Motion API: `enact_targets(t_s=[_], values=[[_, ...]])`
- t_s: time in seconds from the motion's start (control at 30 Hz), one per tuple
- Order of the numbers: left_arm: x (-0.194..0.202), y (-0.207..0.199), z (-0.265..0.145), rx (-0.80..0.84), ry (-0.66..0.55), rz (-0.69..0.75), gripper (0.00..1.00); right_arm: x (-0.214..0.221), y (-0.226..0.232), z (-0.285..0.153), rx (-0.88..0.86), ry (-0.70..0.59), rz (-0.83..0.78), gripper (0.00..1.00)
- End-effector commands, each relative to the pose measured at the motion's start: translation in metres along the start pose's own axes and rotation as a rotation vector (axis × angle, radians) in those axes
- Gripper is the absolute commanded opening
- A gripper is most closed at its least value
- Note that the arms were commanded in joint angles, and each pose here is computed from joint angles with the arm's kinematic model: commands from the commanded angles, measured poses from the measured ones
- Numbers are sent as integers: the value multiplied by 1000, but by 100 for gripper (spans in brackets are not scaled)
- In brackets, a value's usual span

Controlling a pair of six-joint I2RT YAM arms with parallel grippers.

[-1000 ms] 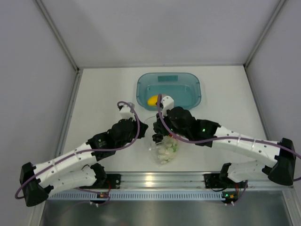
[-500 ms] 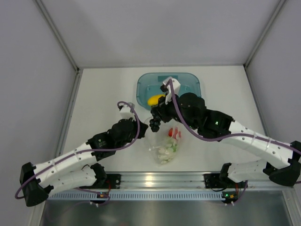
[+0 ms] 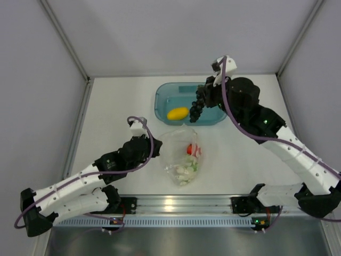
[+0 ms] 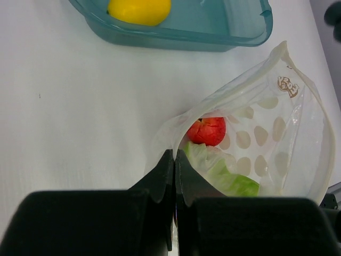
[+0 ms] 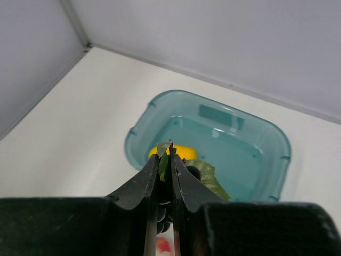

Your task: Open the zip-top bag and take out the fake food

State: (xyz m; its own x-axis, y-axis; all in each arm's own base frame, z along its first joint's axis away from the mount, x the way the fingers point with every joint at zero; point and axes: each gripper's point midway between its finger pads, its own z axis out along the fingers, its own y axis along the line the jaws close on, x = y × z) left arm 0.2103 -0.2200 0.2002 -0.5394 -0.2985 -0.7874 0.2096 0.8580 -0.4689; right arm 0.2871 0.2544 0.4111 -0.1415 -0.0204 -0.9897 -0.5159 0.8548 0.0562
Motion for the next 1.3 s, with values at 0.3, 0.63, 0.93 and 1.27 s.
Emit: enact_targets(t_s=[0.3,0.63,0.93,1.27], values=[[-28,8,-22,-18,-86,-11,0,21,-134,62,234,40,79,0],[-29,3,-22,-5,-80,-10,0,94,-170,121,278,183,82,0],[-20,-3,-17,8,-39,-22,0,159,-187,160,331,293,106,6],[-20,-14,-17,43,-14,-33,0,192,-188,178,334,358,139,42]])
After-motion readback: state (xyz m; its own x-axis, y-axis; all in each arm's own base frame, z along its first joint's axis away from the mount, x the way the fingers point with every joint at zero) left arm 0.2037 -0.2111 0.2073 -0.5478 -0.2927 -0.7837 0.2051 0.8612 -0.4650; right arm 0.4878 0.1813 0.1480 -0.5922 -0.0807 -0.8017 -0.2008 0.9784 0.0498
